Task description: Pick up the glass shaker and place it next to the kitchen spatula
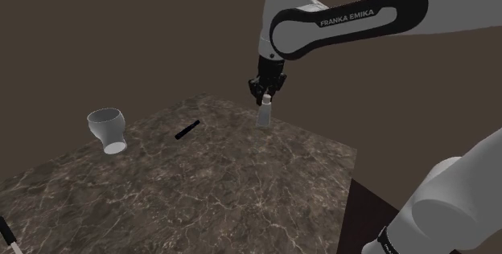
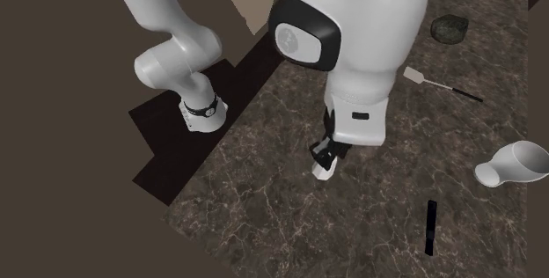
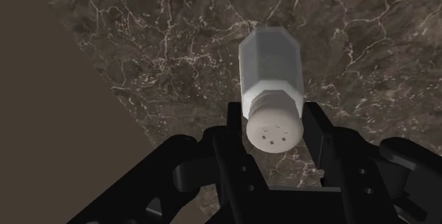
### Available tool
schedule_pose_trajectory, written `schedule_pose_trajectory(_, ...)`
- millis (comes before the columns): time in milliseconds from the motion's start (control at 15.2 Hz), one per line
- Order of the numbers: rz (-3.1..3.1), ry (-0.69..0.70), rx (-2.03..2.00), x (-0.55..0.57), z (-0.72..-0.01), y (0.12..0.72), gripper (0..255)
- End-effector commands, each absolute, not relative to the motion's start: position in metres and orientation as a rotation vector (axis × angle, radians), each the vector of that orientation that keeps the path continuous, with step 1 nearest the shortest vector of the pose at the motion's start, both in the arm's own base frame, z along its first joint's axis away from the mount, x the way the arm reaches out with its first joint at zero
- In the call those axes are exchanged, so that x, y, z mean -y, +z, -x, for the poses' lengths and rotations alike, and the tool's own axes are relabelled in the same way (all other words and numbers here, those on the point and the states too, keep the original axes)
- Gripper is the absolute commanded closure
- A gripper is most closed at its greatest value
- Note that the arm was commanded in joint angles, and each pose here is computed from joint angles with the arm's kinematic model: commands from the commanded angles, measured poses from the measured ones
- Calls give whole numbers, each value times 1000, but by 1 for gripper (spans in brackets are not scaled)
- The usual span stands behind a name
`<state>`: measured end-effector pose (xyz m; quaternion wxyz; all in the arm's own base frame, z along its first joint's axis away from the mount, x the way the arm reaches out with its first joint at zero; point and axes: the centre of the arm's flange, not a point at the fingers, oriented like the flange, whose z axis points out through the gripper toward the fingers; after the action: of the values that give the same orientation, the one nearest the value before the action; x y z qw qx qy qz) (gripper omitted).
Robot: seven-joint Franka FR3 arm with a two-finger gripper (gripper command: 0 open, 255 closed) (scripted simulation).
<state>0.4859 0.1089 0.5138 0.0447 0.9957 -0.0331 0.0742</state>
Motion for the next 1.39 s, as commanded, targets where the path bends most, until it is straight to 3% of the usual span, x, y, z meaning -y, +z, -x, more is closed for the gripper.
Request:
schedule_pose_trajectory(0, -3042, 226, 101, -108, -485, 524, 255)
schedule_pose_trajectory(264, -3042, 226, 101, -108, -485, 541, 255)
schedule_pose_trajectory(1320, -3042, 226, 101, -313, -509, 497, 255)
